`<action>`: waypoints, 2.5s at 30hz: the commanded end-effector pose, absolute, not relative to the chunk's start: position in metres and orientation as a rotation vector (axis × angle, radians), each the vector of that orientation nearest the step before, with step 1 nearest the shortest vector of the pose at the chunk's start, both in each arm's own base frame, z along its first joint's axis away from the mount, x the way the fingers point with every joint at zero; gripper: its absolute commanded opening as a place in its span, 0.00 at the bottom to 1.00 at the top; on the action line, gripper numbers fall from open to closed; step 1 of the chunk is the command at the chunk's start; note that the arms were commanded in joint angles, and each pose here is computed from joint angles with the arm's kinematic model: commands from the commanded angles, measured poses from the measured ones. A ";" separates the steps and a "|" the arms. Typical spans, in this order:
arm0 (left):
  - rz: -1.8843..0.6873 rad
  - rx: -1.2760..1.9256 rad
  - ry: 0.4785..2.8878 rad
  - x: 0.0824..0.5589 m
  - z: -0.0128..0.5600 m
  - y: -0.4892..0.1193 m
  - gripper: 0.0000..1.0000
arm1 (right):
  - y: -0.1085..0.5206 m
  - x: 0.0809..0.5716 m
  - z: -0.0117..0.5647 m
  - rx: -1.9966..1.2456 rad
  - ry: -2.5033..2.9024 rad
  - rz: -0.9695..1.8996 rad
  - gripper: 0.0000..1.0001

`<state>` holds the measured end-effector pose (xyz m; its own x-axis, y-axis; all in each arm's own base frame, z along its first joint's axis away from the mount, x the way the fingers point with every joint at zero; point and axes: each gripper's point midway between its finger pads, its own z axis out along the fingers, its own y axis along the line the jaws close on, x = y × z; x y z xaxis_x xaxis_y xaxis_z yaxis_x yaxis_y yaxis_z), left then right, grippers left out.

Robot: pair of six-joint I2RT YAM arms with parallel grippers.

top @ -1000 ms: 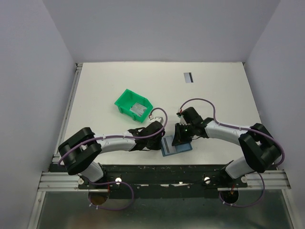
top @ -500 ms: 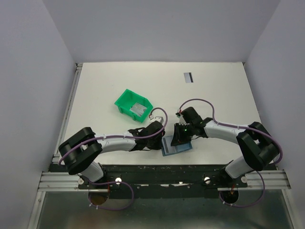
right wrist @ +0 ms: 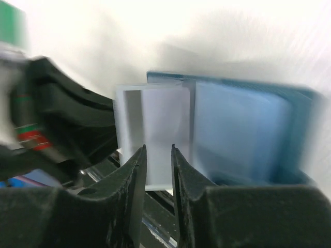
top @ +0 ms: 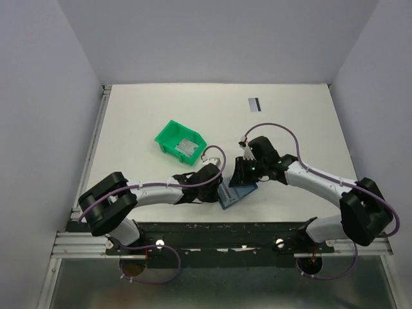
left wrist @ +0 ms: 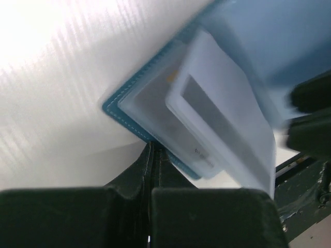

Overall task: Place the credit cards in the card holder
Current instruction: Insert the credit card into the card holder, then close the card holder at the center of the board.

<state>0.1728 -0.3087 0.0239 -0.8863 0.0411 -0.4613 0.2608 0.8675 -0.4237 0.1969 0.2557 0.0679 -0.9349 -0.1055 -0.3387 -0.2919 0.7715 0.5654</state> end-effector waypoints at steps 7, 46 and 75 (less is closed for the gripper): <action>-0.588 0.283 2.513 0.183 0.075 -0.295 0.00 | 0.247 0.229 0.144 -0.330 2.456 0.794 0.40; -0.567 0.206 2.497 0.211 0.076 -0.273 0.20 | 0.195 0.200 0.068 0.074 2.641 0.672 0.64; -0.789 0.189 2.639 0.139 0.026 -0.289 0.01 | 0.186 0.333 0.053 0.094 2.606 0.587 0.38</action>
